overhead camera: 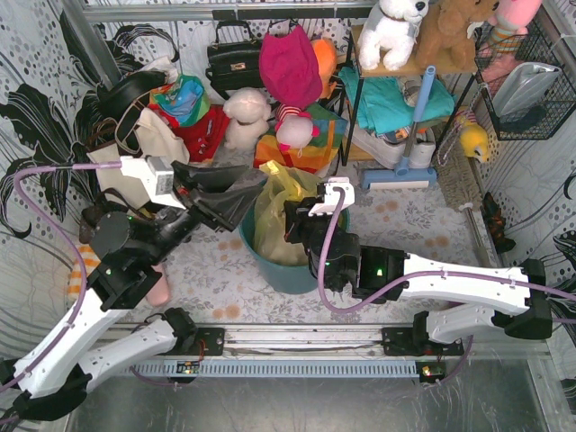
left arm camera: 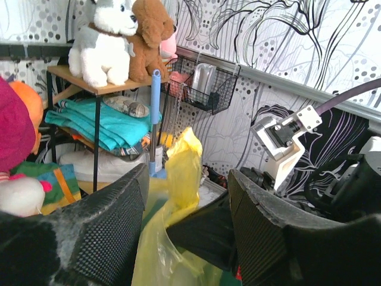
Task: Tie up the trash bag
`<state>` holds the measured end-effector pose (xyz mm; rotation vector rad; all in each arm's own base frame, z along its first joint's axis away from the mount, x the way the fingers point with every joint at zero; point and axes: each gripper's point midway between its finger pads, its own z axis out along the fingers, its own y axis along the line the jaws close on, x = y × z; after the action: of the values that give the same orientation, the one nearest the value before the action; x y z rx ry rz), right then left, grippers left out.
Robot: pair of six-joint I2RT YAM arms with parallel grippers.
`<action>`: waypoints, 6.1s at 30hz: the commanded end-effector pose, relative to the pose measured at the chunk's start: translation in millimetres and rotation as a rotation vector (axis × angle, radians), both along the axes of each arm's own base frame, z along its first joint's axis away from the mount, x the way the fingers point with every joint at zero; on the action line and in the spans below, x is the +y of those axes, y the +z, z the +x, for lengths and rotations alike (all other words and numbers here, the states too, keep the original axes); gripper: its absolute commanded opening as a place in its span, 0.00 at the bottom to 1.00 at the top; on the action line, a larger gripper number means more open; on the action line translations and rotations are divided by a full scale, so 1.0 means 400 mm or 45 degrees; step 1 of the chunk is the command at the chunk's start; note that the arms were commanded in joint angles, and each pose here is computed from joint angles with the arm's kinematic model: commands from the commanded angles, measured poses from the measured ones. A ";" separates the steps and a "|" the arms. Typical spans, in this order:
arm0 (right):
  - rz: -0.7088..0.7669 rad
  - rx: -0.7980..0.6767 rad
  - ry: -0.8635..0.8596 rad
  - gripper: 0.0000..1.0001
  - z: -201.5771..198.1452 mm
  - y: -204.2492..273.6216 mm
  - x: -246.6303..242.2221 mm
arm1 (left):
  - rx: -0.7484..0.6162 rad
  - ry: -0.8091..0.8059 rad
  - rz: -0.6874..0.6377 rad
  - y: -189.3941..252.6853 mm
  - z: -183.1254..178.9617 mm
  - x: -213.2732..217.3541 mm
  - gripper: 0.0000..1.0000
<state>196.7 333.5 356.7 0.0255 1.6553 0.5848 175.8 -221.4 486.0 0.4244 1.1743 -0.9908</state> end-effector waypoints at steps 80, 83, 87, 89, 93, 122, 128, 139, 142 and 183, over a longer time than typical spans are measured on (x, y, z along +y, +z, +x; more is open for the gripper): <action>0.277 -0.651 -0.112 0.00 0.010 0.078 -0.038 | 0.323 0.333 0.408 -0.160 0.082 0.084 0.57; 0.277 -0.651 -0.112 0.00 0.009 0.081 -0.041 | 0.274 0.249 0.471 -0.171 0.094 0.032 0.64; 0.275 -0.652 -0.112 0.00 0.008 0.083 -0.042 | 0.252 0.270 0.530 -0.204 0.131 0.007 0.65; 0.277 -0.652 -0.112 0.00 0.008 0.084 -0.042 | 0.250 0.282 0.548 -0.214 0.146 -0.001 0.64; 0.272 -0.653 -0.109 0.00 0.008 0.082 -0.040 | 0.241 0.236 0.563 -0.228 0.154 -0.031 0.59; 0.023 -0.880 -0.098 0.00 0.005 0.142 0.047 | 0.411 -0.177 0.602 -0.359 -0.021 -0.055 0.00; -0.030 -0.940 -0.115 0.00 0.009 0.166 0.050 | 0.413 -0.248 0.592 -0.375 -0.039 -0.071 0.00; -0.067 -0.961 -0.149 0.00 0.052 0.152 0.020 | 0.380 -0.342 0.587 -0.386 -0.070 -0.081 0.00; -0.051 -0.988 -0.114 0.00 0.044 0.153 0.019 | 0.392 -0.234 0.580 -0.392 -0.047 -0.057 0.10; 0.015 -1.090 0.011 0.00 0.001 0.175 0.019 | 0.471 0.163 0.331 -0.150 0.138 -0.048 0.62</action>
<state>200.9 360.7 396.1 -0.3007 0.8921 0.4724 237.8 -241.2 428.2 0.3671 1.6579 -0.7810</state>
